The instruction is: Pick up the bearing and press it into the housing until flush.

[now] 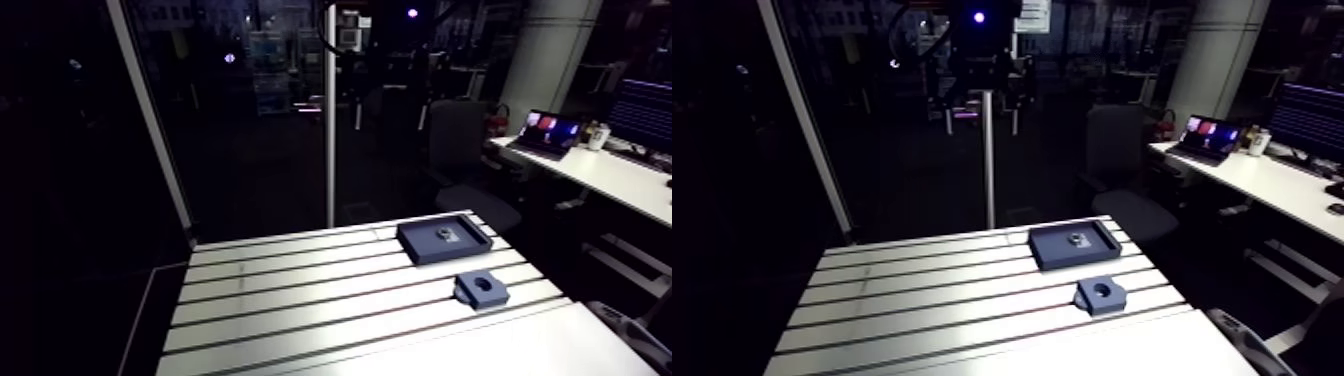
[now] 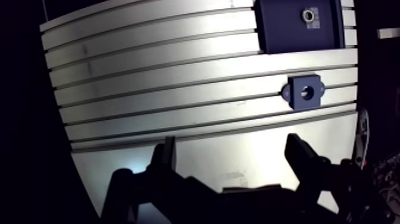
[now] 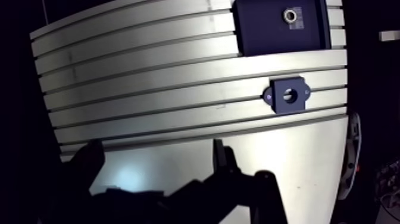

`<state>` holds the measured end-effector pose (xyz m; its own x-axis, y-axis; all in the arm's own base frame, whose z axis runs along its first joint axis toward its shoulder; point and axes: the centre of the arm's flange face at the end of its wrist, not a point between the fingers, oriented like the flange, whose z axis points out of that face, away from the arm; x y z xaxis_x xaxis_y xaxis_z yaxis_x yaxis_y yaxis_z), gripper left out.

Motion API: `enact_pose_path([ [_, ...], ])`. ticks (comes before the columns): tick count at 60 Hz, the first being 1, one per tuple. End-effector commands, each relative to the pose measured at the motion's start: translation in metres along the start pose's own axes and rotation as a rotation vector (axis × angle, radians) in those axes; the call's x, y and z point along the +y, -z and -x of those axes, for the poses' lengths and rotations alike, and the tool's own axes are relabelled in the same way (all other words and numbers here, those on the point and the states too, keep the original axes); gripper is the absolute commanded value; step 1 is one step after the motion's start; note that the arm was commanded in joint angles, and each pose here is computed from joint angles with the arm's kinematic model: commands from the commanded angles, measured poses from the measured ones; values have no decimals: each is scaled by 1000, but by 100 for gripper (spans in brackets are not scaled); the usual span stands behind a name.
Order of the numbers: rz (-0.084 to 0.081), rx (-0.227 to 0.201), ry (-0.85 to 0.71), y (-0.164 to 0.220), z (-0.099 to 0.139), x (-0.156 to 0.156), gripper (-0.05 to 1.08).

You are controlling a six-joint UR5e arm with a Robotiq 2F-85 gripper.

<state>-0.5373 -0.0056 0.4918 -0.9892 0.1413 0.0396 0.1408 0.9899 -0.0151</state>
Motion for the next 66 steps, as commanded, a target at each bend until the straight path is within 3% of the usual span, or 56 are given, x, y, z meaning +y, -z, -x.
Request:
enact_pose_path([
  [1, 3, 0, 0, 0, -1, 0, 1],
  [20, 13, -14, 57, -13, -29, 6, 1],
  [26, 17, 8, 98, -14, -41, 10, 1],
  [28, 23, 34, 121, -14, -49, 12, 1],
  [33, 28, 36, 147, -17, -56, 14, 1],
  [46, 55, 10, 186, -35, -74, 46, 1],
  [54, 60, 16, 194, -54, -88, 87, 1],
  [66, 59, 7, 222, -78, -103, 121, 1],
])
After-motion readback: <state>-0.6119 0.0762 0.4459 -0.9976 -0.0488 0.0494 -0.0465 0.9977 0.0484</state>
